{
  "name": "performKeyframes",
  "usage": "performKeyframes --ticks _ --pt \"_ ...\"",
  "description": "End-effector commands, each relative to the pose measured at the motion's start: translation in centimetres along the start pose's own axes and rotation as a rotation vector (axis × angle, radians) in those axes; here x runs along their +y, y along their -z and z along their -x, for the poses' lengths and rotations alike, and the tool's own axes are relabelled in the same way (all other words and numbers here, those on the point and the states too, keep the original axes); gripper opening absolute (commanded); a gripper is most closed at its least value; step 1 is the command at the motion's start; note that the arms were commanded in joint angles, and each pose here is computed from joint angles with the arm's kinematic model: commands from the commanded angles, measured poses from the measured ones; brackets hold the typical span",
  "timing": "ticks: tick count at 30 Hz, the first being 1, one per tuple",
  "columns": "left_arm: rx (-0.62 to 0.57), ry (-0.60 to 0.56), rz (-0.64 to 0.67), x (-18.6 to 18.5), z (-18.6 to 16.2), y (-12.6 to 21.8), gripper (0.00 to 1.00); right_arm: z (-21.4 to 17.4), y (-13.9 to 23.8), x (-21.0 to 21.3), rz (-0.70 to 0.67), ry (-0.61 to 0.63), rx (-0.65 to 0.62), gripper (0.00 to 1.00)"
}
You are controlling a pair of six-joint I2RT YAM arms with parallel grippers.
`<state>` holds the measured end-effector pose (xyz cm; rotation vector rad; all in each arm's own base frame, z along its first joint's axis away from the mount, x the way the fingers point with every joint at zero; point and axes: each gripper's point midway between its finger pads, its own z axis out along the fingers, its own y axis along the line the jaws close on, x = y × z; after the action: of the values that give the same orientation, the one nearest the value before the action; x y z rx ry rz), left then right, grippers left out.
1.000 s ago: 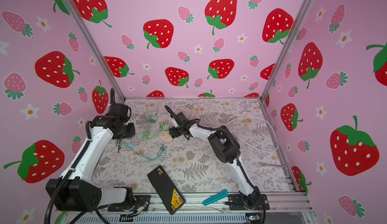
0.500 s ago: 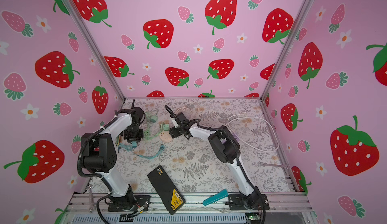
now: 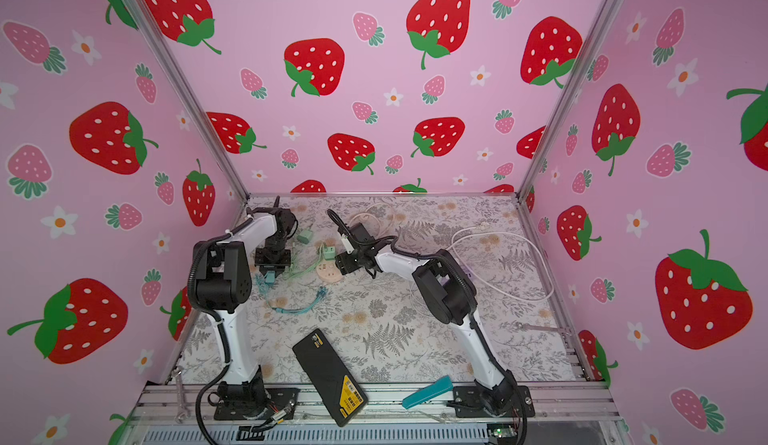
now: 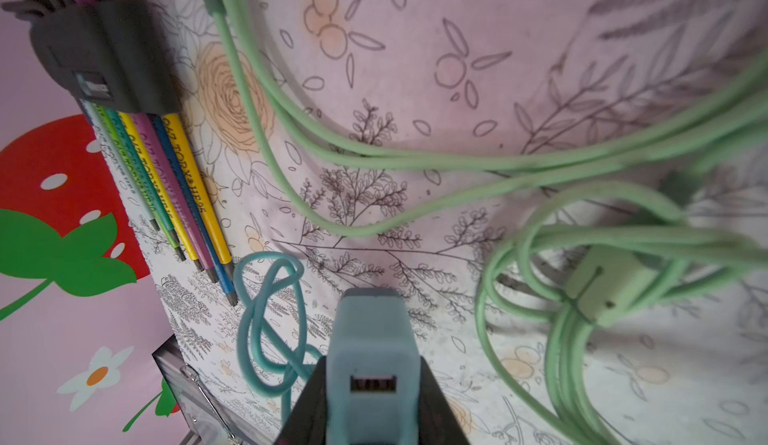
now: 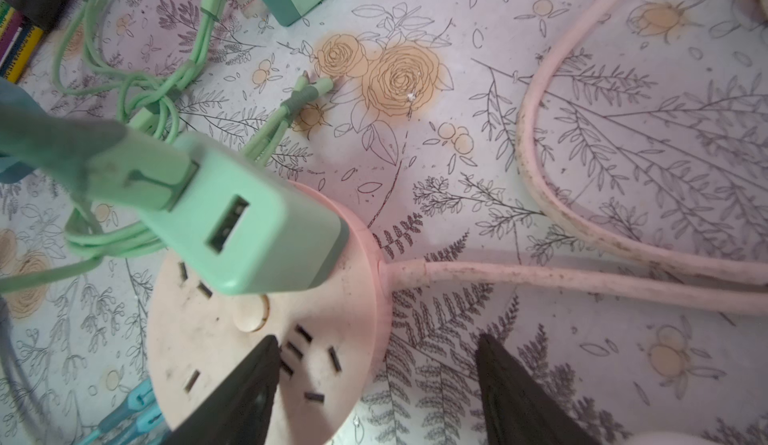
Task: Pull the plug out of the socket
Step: 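Carry the light-blue charger aside and open the left gripper over the table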
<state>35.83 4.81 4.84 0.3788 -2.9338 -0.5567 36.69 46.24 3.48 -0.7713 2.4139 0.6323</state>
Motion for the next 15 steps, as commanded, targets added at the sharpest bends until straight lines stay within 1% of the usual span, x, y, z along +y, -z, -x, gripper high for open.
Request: performKeyframes --ticks 1,3,9,15 --pt "0.009 0.014 0.000 -0.2 0.1 0.4 0.18 -15.5 -3.1 -8.1 -0.281 0.023 0.441 0.76" --pt "0.012 0.003 -0.018 -0.8 0.0 0.3 0.20 -15.5 -3.1 -8.2 -0.285 0.023 0.439 0.76" --pt "0.004 0.001 -0.038 -1.2 0.3 0.4 0.32 -15.6 -3.1 -8.2 -0.287 0.023 0.441 0.76" --pt "-0.022 0.004 -0.028 -0.8 1.1 1.5 0.51 -15.5 -3.1 -8.3 -0.292 0.023 0.439 0.76"
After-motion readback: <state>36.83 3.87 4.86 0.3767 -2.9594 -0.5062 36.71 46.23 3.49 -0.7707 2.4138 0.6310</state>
